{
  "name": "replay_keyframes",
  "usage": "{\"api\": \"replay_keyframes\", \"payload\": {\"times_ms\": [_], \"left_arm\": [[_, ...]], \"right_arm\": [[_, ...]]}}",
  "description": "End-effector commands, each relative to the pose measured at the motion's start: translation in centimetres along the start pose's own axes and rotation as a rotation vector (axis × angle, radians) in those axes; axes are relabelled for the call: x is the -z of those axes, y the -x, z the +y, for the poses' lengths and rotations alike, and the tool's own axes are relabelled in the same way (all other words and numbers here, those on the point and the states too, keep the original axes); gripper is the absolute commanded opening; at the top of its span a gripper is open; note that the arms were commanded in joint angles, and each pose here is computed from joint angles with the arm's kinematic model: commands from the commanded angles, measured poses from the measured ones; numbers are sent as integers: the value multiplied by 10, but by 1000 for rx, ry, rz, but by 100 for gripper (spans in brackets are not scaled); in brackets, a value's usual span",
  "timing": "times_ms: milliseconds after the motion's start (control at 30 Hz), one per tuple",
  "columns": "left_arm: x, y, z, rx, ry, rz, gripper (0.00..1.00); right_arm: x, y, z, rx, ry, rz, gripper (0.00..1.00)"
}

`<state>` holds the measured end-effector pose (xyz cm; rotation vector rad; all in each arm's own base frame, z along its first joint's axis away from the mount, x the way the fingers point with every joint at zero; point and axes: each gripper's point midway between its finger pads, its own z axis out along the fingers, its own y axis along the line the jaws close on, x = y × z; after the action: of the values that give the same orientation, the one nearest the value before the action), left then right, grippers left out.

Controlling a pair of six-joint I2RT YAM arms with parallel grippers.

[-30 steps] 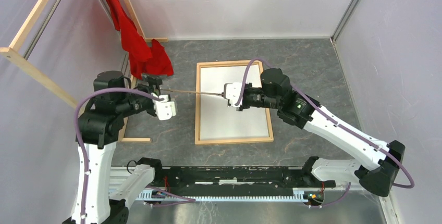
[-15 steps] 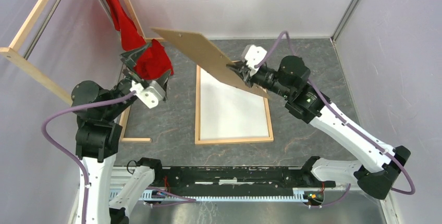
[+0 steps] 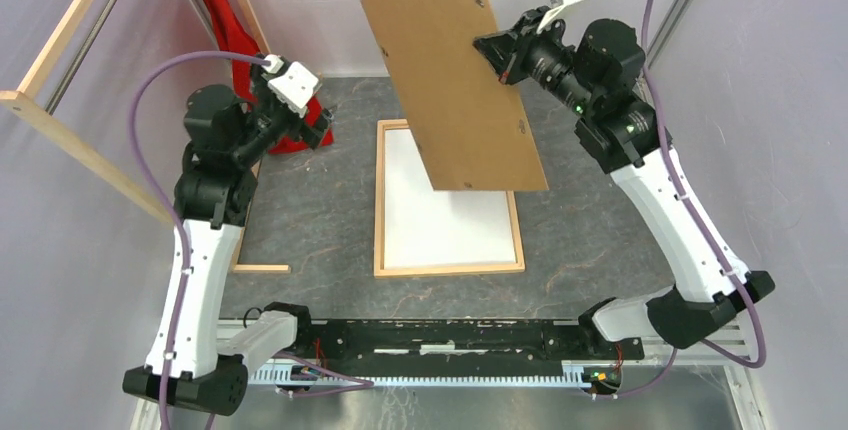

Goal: Put the photo into the frame
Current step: Turn over the photo frame item on the photo frame.

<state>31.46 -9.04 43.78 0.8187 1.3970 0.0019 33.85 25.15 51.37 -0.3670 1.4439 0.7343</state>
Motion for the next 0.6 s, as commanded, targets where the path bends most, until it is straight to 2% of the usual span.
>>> {"api": "replay_keyframes", "payload": {"times_ms": [0,133,467,567], "left_arm": [[-6,-55,-12,110,8,170,100],[-12,-93,-24,99,-7,252,100],[-21,-183,-53,106,-73,479,98],[-22,-201,-63,97,-100,513,98]], "right_arm": [[4,-13,-18,-416,6,53,0],[9,-52,-35,-613,21,97,0],[44,-142,-81,-859,-24,99,0],[53,-166,-92,-930,-34,83,0]]}}
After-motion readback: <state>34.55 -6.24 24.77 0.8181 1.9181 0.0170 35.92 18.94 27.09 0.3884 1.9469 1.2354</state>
